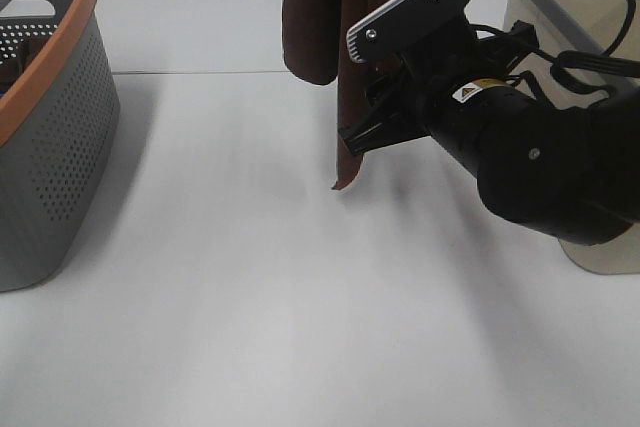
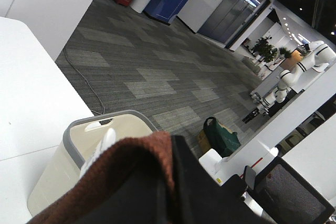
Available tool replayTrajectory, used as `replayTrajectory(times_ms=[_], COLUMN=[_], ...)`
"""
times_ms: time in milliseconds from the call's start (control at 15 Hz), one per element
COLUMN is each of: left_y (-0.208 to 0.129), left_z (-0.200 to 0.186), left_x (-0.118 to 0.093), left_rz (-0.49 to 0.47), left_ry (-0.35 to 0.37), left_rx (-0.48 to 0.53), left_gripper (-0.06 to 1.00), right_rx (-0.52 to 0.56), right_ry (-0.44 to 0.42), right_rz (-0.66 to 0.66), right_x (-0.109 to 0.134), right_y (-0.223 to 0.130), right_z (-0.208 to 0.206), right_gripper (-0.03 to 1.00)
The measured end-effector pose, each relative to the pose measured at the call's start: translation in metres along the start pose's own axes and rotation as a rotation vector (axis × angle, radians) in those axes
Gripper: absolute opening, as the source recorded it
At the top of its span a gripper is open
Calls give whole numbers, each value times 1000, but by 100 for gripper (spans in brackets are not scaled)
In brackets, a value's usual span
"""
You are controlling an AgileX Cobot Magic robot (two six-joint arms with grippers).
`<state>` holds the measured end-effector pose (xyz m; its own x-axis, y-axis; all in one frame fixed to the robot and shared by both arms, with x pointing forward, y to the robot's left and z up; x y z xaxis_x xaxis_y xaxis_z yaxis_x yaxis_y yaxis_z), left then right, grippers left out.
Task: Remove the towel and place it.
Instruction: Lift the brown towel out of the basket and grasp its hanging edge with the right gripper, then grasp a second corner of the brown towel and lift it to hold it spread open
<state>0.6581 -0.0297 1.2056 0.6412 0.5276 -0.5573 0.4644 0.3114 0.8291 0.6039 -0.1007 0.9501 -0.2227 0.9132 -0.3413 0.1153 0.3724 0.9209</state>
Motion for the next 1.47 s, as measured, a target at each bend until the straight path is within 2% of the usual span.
replayTrajectory(times_ms=[333,533,800,1067,1200,1400,1467], left_y=[0,0,0,0,0,0,-1], left_z=[0,0,0,0,0,0,0], left_x=[0,0,0,0,0,0,0], left_rz=[0,0,0,0,0,1,5], left_ry=[0,0,0,0,0,0,0], left_rx=[0,0,0,0,0,0,4], left_gripper=[0,0,0,0,0,0,0], right_rx=[16,-32,-54,-92,-83,-63,-54], right_ry=[-3,-50,-31,-38,-38,-55,-64], right_rz=[-27,-27,-33,-16,-12,-13,-11], right_x=[8,-1,3,3,3,0,-2], right_y=[-13,-4,1,16,15,11,9], right_z=[9,10,10,14,14,14,14], right_gripper=[51,49,48,42,33,2,0])
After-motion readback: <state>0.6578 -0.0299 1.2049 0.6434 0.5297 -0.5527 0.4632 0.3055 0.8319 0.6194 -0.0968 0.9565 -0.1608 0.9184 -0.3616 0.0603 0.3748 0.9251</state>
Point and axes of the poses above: a point on each arm's last joint axis where the gripper is mounted, z pointing out along that axis toward the gripper, x along the wrist's bending axis when the last joint is at zero, y = z × x, the point moved 10 cm from there along z, pointing out along that axis toward the gripper, and after that the axes turned 5 degrees about z, right-handed, at the moved point
